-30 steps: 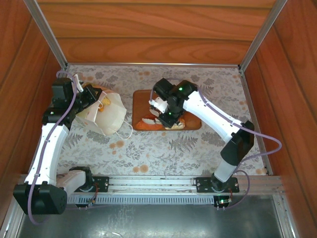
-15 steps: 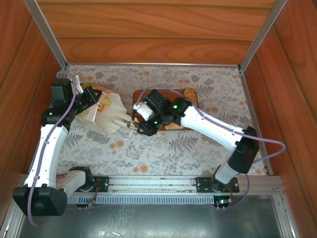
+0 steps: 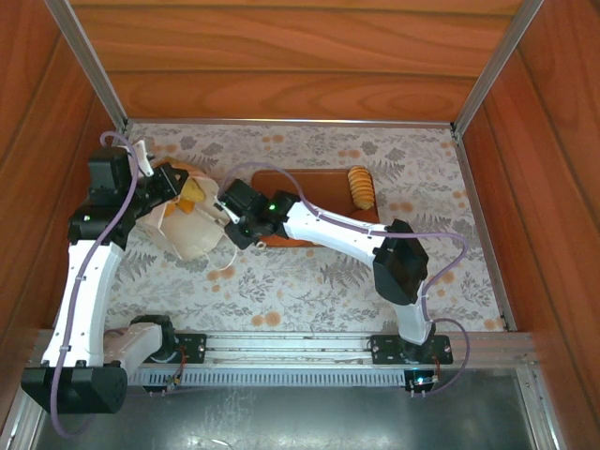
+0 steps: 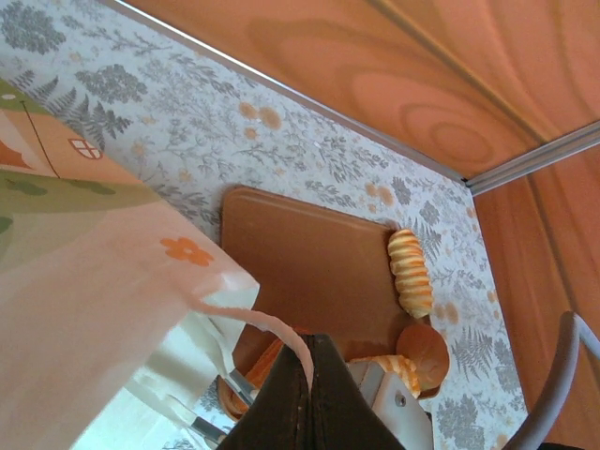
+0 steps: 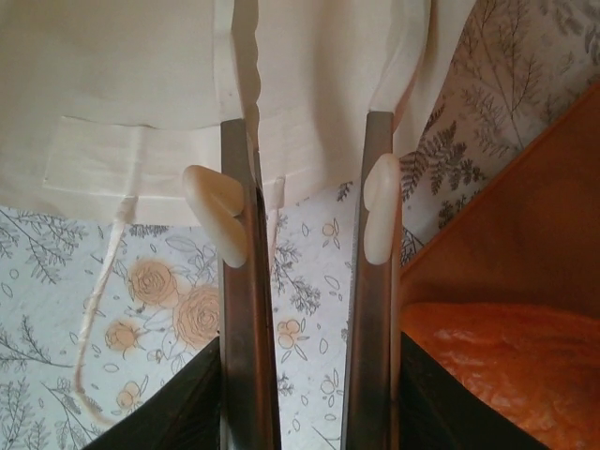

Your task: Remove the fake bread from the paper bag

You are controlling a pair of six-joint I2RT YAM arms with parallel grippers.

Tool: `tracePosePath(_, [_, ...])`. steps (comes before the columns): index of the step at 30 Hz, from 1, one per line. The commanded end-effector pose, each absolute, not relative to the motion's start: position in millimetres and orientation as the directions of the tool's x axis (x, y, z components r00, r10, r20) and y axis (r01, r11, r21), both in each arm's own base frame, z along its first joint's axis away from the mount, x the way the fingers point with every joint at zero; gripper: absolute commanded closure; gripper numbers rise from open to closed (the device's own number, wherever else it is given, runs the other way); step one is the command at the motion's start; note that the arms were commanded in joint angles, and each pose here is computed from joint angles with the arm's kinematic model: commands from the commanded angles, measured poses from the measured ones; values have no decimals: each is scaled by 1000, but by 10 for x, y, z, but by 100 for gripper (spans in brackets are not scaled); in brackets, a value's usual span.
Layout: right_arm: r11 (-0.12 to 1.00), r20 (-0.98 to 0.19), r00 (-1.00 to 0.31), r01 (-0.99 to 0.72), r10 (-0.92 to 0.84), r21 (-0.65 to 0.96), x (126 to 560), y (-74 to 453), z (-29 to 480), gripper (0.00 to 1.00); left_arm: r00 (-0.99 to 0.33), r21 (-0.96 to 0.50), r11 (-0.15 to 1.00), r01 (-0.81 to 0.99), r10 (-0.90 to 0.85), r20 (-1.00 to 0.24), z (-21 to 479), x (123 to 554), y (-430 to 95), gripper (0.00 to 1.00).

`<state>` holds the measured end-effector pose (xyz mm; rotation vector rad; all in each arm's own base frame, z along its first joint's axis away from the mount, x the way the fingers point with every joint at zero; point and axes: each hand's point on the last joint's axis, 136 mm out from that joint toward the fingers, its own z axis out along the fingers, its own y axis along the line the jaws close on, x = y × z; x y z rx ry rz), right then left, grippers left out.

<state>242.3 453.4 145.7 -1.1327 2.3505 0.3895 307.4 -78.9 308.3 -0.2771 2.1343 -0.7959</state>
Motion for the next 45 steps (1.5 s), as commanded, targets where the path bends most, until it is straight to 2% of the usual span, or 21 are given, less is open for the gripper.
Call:
tracePosePath(1, [634,-621,-504,-773,-601,14,2549,4759,1626,57,-629,-604,793,77,-432,-647,3145,3037,-745,100])
tracePosePath(11, [663,-584,-511,-746,-631,-65,2690,4862,1444,55,-640,-616,784,76,-436,-633,3139,3062,-766,100])
tracePosePath(23, [670,-546,-547,-742,-635,-35,2725,4970,1184,56,-651,-629,774,74,-440,-619,3125,3069,-790,100])
tracePosePath(27, [667,-546,-548,-745,-634,-27,2735,4971,1216,65,-653,-628,775,71,-440,-617,3107,3086,-785,100])
tracePosePath(31, [633,-557,-510,-773,-655,-36,2677,4966,1308,76,-650,-627,777,55,-449,-613,3086,3111,-766,100])
tracePosePath(35, [565,-563,-420,-819,-711,-102,2556,4913,1386,81,-649,-629,777,41,-458,-608,3064,3143,-750,100])
tracePosePath(41, [398,-483,-244,-883,-841,-248,2216,4766,1340,76,-645,-630,776,21,-472,-602,3045,3182,-726,100])
tracePosePath(45, [340,-450,-221,-918,-865,-204,2026,4705,1314,70,-651,-637,771,22,-473,-594,3030,3194,-742,100])
